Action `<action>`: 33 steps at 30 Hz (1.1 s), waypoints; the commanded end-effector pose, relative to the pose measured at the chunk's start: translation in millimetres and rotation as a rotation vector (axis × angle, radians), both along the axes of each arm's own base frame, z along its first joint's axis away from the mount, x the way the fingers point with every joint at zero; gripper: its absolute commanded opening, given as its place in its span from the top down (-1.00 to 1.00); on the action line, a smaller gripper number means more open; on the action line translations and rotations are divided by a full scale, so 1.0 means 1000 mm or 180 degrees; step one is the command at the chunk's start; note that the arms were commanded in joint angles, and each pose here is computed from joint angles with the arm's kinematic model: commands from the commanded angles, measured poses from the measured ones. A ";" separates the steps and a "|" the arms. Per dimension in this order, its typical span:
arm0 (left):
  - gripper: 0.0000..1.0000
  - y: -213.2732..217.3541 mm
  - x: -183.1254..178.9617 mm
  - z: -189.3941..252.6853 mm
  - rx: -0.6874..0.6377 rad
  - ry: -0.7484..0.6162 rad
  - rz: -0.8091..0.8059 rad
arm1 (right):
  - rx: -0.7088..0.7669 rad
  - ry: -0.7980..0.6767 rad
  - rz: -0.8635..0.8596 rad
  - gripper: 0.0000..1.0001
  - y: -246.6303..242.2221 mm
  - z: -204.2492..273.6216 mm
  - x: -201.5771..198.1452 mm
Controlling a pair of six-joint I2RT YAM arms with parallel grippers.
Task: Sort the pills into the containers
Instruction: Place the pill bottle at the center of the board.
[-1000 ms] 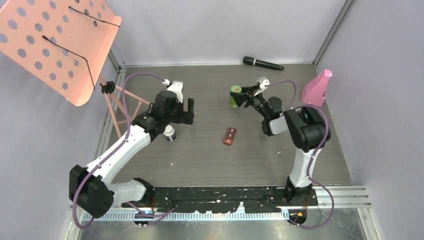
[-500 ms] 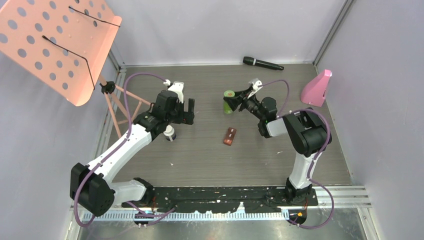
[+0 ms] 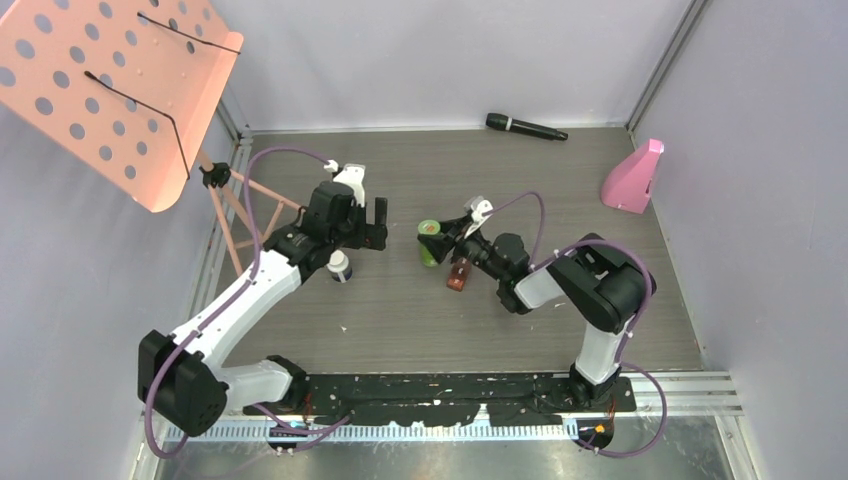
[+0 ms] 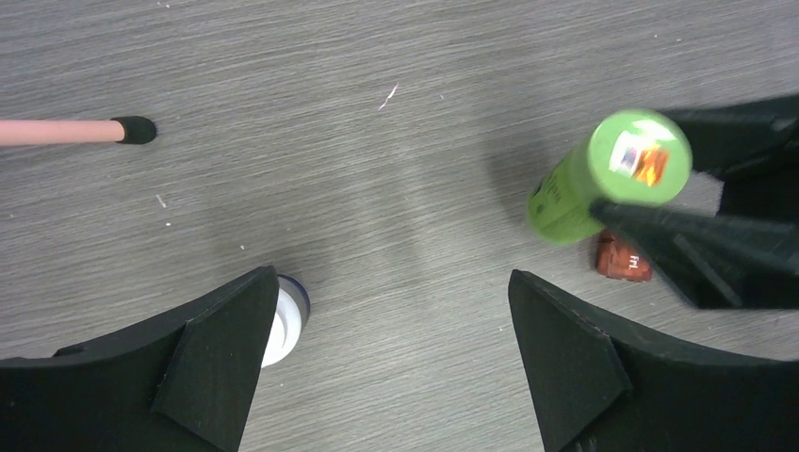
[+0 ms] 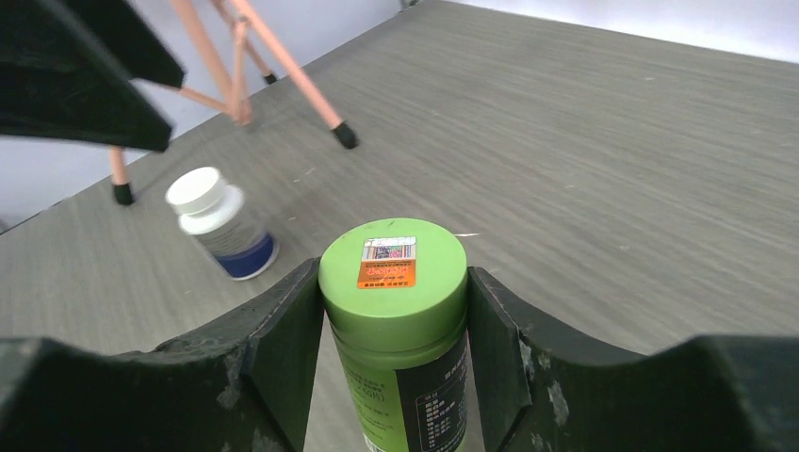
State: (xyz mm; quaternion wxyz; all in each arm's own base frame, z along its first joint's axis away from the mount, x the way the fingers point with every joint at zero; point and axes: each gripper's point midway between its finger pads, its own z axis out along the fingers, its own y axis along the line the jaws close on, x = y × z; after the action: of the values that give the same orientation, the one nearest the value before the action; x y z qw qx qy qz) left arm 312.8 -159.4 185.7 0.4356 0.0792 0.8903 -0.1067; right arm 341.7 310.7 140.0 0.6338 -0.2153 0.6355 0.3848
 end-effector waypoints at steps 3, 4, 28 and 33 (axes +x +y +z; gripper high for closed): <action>-0.91 0.007 -0.007 0.027 -0.0167 -0.0200 0.0088 | 0.0080 -0.0285 -0.0138 0.05 0.018 0.004 -0.023; -0.92 0.008 -0.008 0.026 -0.0173 -0.0198 0.0097 | 0.0121 -0.0314 -0.0128 0.04 0.018 0.005 -0.025; -0.99 0.036 -0.008 0.035 0.0038 -0.0427 0.0417 | -0.1136 0.0935 -0.0179 -0.91 0.008 0.033 -0.032; -0.99 0.051 -0.009 0.037 -0.0084 -0.0378 0.0657 | -0.1538 0.1618 -0.0226 -0.90 -0.005 0.022 -0.040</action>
State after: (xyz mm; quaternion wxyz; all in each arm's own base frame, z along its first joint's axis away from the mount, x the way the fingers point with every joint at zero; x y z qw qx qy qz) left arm 301.1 -124.7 207.9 0.4749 0.0307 0.8766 -0.0714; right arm 326.8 337.3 211.6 0.5299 -0.2306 0.7538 0.3128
